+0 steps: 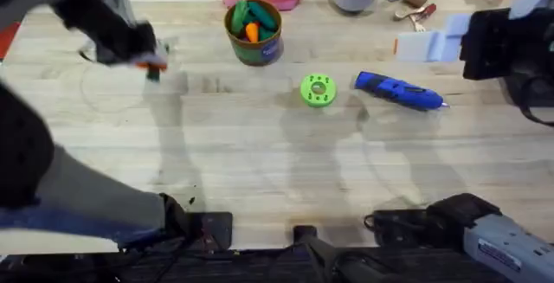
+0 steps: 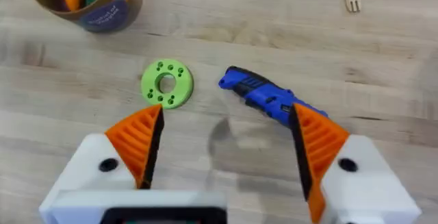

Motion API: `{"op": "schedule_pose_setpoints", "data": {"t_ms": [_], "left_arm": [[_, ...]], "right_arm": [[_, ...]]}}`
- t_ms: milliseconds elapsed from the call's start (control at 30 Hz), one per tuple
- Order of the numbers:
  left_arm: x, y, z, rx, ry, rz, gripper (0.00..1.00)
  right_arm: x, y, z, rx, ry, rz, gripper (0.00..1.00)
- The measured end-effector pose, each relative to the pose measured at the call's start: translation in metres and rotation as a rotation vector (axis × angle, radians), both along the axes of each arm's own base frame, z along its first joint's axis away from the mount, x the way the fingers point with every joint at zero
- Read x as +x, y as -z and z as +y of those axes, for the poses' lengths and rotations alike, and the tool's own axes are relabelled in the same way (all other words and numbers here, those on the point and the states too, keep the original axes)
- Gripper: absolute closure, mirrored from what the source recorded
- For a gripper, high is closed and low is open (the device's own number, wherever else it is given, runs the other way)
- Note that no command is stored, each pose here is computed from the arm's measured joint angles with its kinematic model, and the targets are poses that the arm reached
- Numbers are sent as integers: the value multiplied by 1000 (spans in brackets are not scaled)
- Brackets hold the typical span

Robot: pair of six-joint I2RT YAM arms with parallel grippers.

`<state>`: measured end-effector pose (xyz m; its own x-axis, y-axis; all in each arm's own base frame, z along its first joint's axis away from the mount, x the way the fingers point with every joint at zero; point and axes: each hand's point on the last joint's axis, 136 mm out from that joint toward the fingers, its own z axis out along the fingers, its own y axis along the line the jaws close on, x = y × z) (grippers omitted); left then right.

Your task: Pick up the gripper from the table and insert it into the empty holder that is missing its gripper. Then pick up a screw, insert it into the mounting hole, and use the screwdriver to tighten it. Finally, clean up the table by picking up the vegetable and placing it into the bucket.

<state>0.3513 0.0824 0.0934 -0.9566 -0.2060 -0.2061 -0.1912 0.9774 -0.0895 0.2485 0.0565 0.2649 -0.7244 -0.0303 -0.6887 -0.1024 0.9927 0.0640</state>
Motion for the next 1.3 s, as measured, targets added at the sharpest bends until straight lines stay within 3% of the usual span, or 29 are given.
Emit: {"op": "schedule_pose_setpoints", "data": {"t_ms": [133, 200, 333, 433, 600, 833, 1067, 1133, 1300], "left_arm": [[21, -73, -12, 15, 36, -203, 984], [25, -107, -28, 21, 79, -285, 984], [30, -150, -78, 11, 208, -397, 984], [40, -162, -116, -15, 295, -459, 984], [63, -152, -168, -66, 381, -497, 984], [98, -95, -220, -108, 445, -444, 984], [97, -50, -257, -126, 512, -364, 979], [97, -49, -258, -126, 514, -360, 859], [100, -51, -251, -126, 490, -366, 85]], "right_arm": [[0, 0, 0, 0, 0, 0, 7], [0, 0, 0, 0, 0, 0, 7], [0, 0, 0, 0, 0, 0, 7], [0, 0, 0, 0, 0, 0, 7], [0, 0, 0, 0, 0, 1, 7], [0, 0, 0, -1, 0, 2, 7], [0, 0, 0, -1, 0, 3, 7], [0, 0, 0, -1, 0, 3, 7], [-1, 1, 0, -1, 0, 3, 7]]}}
